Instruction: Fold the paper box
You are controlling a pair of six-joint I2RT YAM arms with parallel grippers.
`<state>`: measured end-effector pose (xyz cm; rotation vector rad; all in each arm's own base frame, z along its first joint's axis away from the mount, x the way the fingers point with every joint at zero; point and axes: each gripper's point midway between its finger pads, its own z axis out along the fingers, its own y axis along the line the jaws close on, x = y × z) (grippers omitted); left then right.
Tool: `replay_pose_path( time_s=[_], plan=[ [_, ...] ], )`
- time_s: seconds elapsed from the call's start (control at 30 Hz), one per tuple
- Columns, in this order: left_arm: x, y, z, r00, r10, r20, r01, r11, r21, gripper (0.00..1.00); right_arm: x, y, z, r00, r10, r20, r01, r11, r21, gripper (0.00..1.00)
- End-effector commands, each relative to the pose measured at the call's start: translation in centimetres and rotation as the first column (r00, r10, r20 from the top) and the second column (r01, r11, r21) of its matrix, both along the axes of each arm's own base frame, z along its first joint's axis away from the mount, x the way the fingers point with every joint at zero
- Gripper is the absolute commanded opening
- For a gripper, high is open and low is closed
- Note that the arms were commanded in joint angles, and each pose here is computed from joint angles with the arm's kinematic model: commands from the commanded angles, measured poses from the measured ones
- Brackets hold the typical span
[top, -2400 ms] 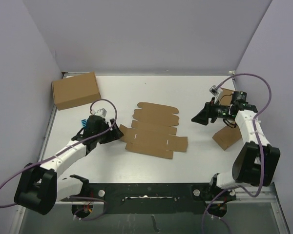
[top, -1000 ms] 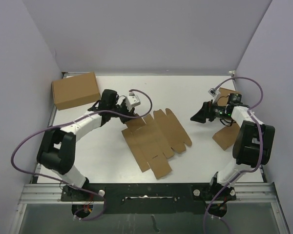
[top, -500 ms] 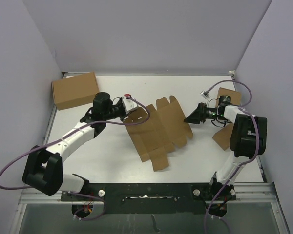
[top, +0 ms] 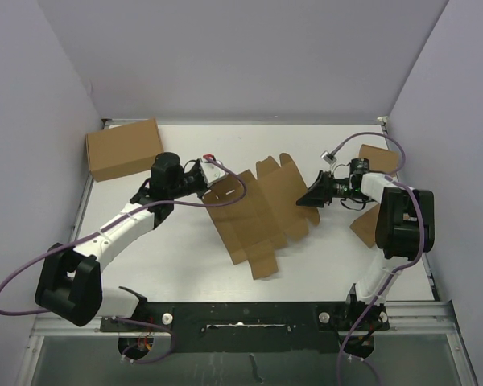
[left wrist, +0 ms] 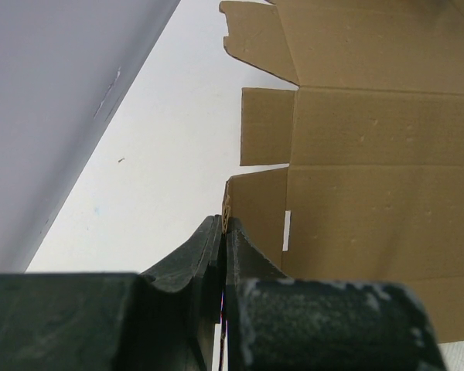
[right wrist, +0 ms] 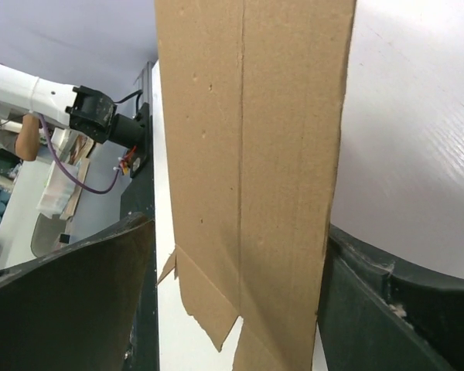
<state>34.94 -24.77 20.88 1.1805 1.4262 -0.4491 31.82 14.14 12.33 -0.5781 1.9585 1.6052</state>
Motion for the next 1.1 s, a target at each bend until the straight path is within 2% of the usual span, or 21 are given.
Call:
replay_pose_path(
  time_s=[0.0,0.23,0.37,0.43,0.5,0.53,0.57,0.6,0.7,0.77,0.9,1.07],
  plan=[
    [0.4,0.4,4.2,0.993,0.040,0.112,-0.033,0.997,-0.063,0.00,0.3,0.3,2.9,0.996,0.029,0.083,-0.036,0.996,0.085,0.74],
    [1.7,1.7,2.9,0.991,0.132,0.036,-0.129,0.988,-0.081,0.00,0.4,0.2,3.8,0.995,0.027,0.097,-0.035,0.996,0.085,0.34],
    [2.0,1.8,2.6,0.989,0.149,0.005,-0.148,0.985,-0.087,0.00,0.8,-0.1,3.3,0.994,0.001,0.110,-0.001,1.000,-0.001,0.10],
    [1.9,1.8,2.5,0.988,0.154,-0.022,-0.156,0.983,-0.095,0.00,1.1,-0.5,3.2,0.991,-0.019,0.130,0.028,0.997,-0.069,0.02],
    [1.5,1.6,2.4,0.988,0.145,-0.062,-0.151,0.982,-0.111,0.00,1.4,-1.0,3.2,0.986,-0.039,0.164,0.062,0.988,-0.140,0.00],
    [1.4,1.6,2.2,0.986,0.140,-0.089,-0.150,0.982,-0.116,0.06,1.4,-1.3,3.2,0.982,-0.047,0.181,0.079,0.981,-0.177,0.00],
    [1.2,1.6,2.1,0.983,0.138,-0.125,-0.154,0.981,-0.123,0.19,1.5,-1.6,3.2,0.979,-0.054,0.196,0.096,0.973,-0.211,0.00],
    [1.1,1.6,2.1,0.978,0.132,-0.162,-0.154,0.980,-0.127,0.26,1.6,-1.9,3.0,0.977,-0.060,0.207,0.111,0.964,-0.242,0.00],
    [0.9,2.2,1.8,0.938,0.124,-0.324,-0.176,0.975,-0.136,0.40,1.8,-2.6,2.6,0.974,-0.064,0.219,0.131,0.943,-0.306,0.00],
    [1.1,3.4,2.0,0.892,0.133,-0.431,-0.218,0.964,-0.153,0.48,1.9,-2.9,2.2,0.975,-0.061,0.214,0.133,0.931,-0.341,0.00],
    [1.9,8.1,2.0,0.791,0.197,-0.579,-0.352,0.921,-0.168,0.57,1.9,-3.3,1.5,0.978,-0.052,0.204,0.128,0.917,-0.378,0.00],
    [1.8,13.6,-1.8,0.622,0.358,-0.697,-0.550,0.833,-0.062,0.64,1.9,-3.3,1.5,0.977,-0.036,0.211,0.118,0.913,-0.392,0.00]
  ],
)
